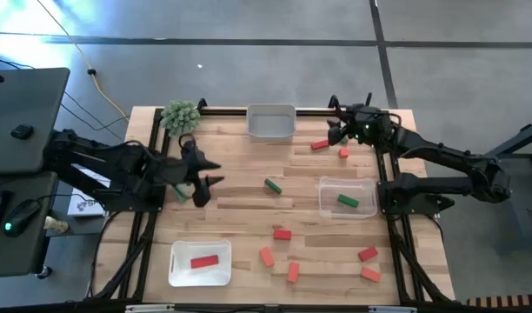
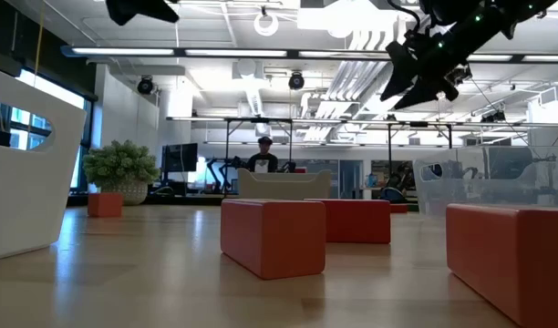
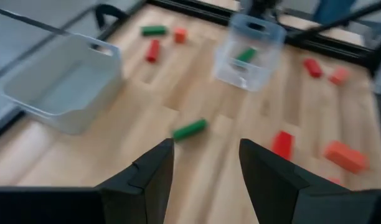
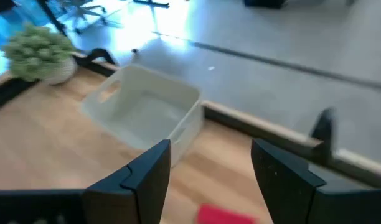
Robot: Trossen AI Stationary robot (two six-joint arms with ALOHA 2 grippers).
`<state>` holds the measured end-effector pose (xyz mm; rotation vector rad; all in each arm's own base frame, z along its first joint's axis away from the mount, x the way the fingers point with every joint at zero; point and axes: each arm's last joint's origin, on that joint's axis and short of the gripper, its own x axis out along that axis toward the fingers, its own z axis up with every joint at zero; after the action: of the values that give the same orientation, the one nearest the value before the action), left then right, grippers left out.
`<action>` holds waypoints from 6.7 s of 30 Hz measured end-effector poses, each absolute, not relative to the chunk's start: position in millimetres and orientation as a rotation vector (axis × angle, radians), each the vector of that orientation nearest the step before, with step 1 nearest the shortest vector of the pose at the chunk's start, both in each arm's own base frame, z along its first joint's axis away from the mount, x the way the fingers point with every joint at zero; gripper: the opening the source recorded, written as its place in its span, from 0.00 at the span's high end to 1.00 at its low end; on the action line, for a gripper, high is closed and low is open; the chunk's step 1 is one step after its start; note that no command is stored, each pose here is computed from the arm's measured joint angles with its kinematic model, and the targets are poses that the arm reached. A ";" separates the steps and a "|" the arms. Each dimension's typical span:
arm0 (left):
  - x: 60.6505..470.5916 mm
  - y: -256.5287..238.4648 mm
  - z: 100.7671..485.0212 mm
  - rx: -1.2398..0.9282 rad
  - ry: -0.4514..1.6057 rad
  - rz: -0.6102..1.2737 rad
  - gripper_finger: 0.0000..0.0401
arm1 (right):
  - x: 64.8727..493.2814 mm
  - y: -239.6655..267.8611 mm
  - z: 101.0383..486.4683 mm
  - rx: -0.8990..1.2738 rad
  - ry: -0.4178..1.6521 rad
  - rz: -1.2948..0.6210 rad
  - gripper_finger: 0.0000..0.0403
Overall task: Sort & place blocks by color
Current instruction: Put the orange wooden block into the gray bin
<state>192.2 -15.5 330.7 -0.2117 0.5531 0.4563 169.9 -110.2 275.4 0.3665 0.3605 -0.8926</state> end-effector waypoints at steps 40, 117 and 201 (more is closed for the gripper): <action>179.7 66.2 331.5 -0.241 0.548 0.839 0.58 | 180.2 -171.4 193.5 1.015 1.228 -1.095 0.47; 161.0 104.3 329.7 -0.095 0.682 0.845 0.58 | 304.9 -197.1 340.3 0.602 0.186 -0.842 0.74; 161.6 105.4 331.0 -0.103 0.658 0.863 0.58 | 408.2 -249.9 199.6 0.374 1.193 -0.419 0.74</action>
<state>161.6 105.4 331.0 -0.1031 0.6584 0.8625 408.2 -249.9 199.6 0.3739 1.1927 -0.4189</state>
